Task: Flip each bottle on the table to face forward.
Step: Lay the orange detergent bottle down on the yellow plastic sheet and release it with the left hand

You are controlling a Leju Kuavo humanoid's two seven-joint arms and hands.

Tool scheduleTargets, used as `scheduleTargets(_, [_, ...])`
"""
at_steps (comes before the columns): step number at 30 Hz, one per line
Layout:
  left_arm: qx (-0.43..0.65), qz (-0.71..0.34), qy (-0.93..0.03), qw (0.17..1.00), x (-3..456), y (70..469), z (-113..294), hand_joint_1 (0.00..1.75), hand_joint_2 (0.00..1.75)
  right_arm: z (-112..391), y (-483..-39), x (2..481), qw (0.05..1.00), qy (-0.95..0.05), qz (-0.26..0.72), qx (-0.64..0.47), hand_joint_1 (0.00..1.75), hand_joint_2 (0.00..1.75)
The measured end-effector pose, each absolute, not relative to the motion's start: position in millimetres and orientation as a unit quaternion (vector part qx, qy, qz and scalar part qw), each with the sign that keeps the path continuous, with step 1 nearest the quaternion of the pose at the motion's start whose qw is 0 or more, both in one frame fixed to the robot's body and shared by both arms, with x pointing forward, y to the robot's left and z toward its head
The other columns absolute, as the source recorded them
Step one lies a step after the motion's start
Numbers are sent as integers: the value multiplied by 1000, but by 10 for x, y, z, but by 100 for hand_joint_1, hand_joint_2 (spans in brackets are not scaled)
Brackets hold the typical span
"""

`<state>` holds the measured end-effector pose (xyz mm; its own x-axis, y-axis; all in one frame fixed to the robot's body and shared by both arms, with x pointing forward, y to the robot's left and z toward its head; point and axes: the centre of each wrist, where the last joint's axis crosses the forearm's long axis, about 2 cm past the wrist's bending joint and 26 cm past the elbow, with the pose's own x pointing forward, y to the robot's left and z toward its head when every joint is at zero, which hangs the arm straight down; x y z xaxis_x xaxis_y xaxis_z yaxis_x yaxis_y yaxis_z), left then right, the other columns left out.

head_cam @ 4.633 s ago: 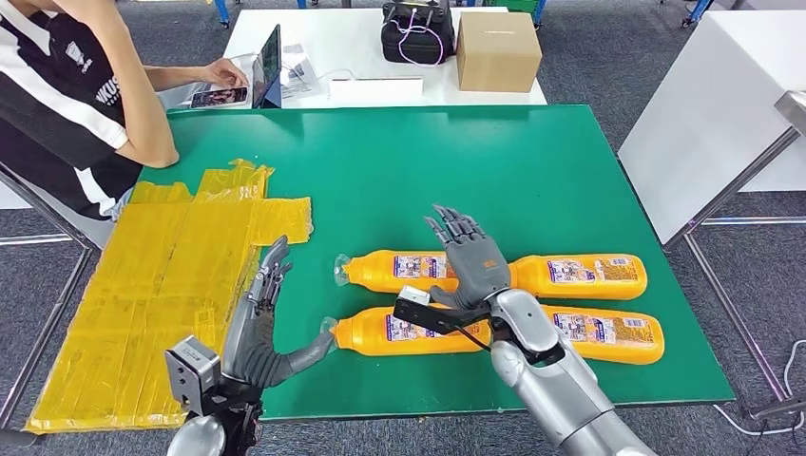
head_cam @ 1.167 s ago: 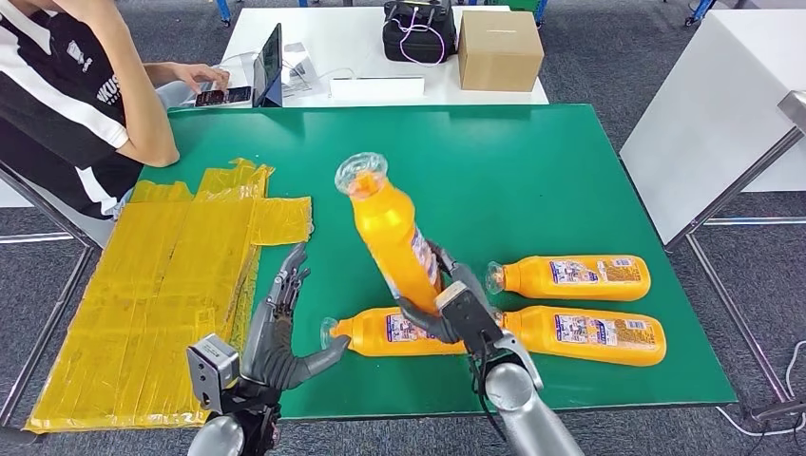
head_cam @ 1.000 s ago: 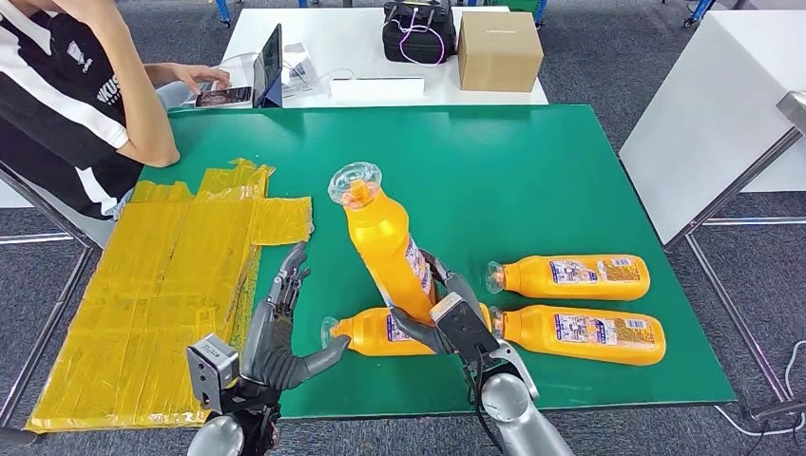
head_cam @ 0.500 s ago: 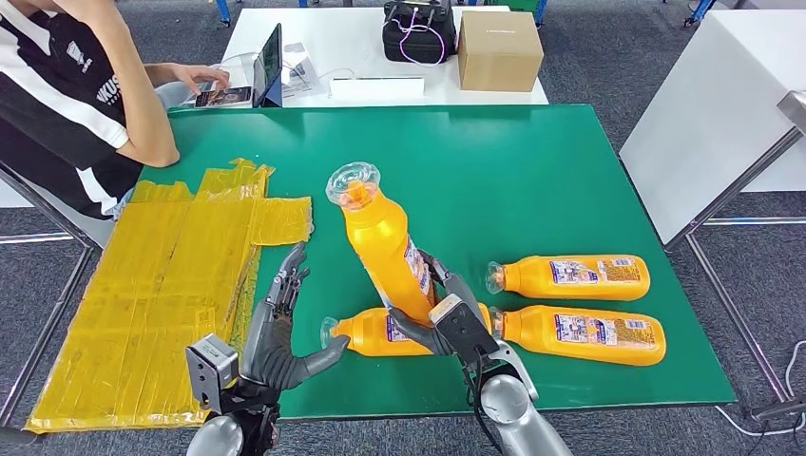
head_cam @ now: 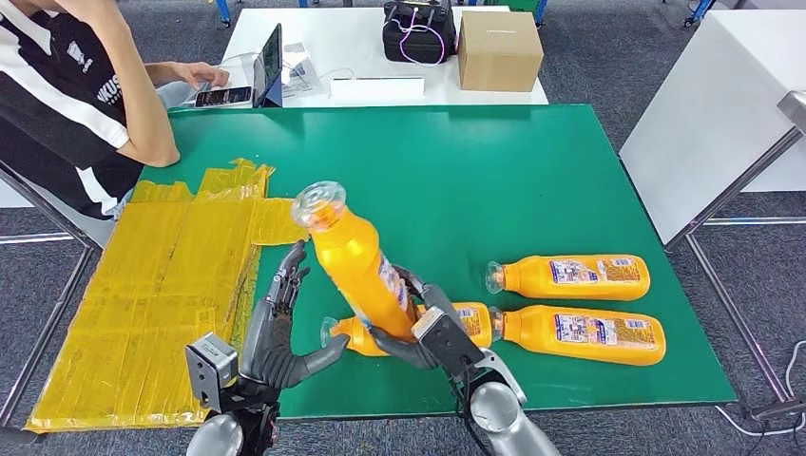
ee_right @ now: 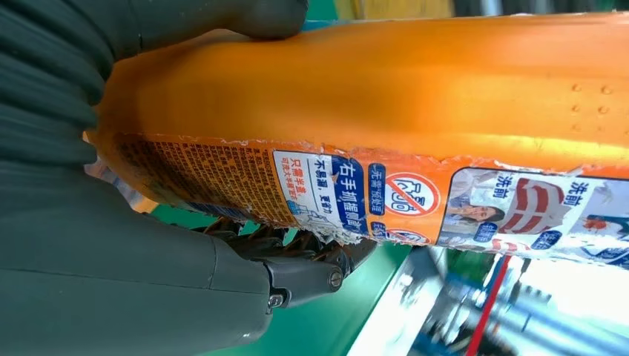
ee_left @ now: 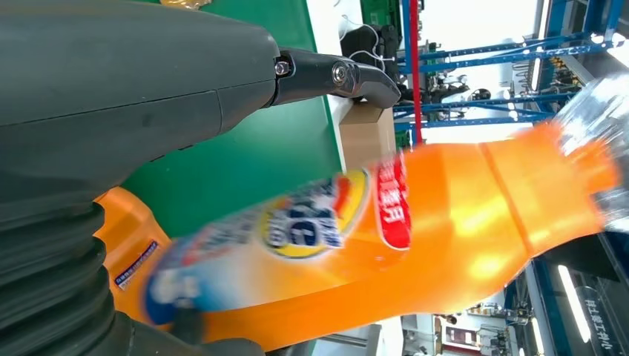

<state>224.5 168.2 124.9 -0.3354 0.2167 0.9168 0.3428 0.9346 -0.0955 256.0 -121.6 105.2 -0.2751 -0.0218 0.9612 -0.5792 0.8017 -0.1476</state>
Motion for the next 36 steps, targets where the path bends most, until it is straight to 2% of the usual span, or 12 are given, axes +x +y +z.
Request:
scheduleTargets(4, [-177, -55, -814, 550, 2254, 1680, 1256, 0, 175, 1073, -1080, 2488, 552, -763, 267, 203, 175, 175])
scheduleTargets(9, [-251, -47, -788, 560, 2286, 1669, 1276, 0, 175, 1161, -908, 2412, 507, -784, 308, 180, 175, 175])
scheduleTargets(21, [-282, -35, -777, 561, 2325, 1691, 1281, 1, 175, 1204, -751, 2329, 488, -788, 324, 192, 175, 175])
scheduleTargets(22, [-287, -32, -775, 561, 2324, 1692, 1279, 31, 175, 1205, -746, 2328, 487, -788, 324, 192, 175, 175])
scheduleTargets(25, [-316, -13, -764, 562, 2319, 1690, 1276, 161, 175, 1213, -732, 2331, 484, -788, 327, 193, 175, 175])
scheduleTargets(26, [-330, -3, -759, 561, 2316, 1690, 1275, 175, 175, 1218, -726, 2334, 483, -789, 328, 193, 175, 175])
scheduleTargets(36, [-373, 60, -746, 548, 2287, 1702, 1280, 175, 175, 1259, -681, 2361, 472, -791, 336, 196, 175, 175])
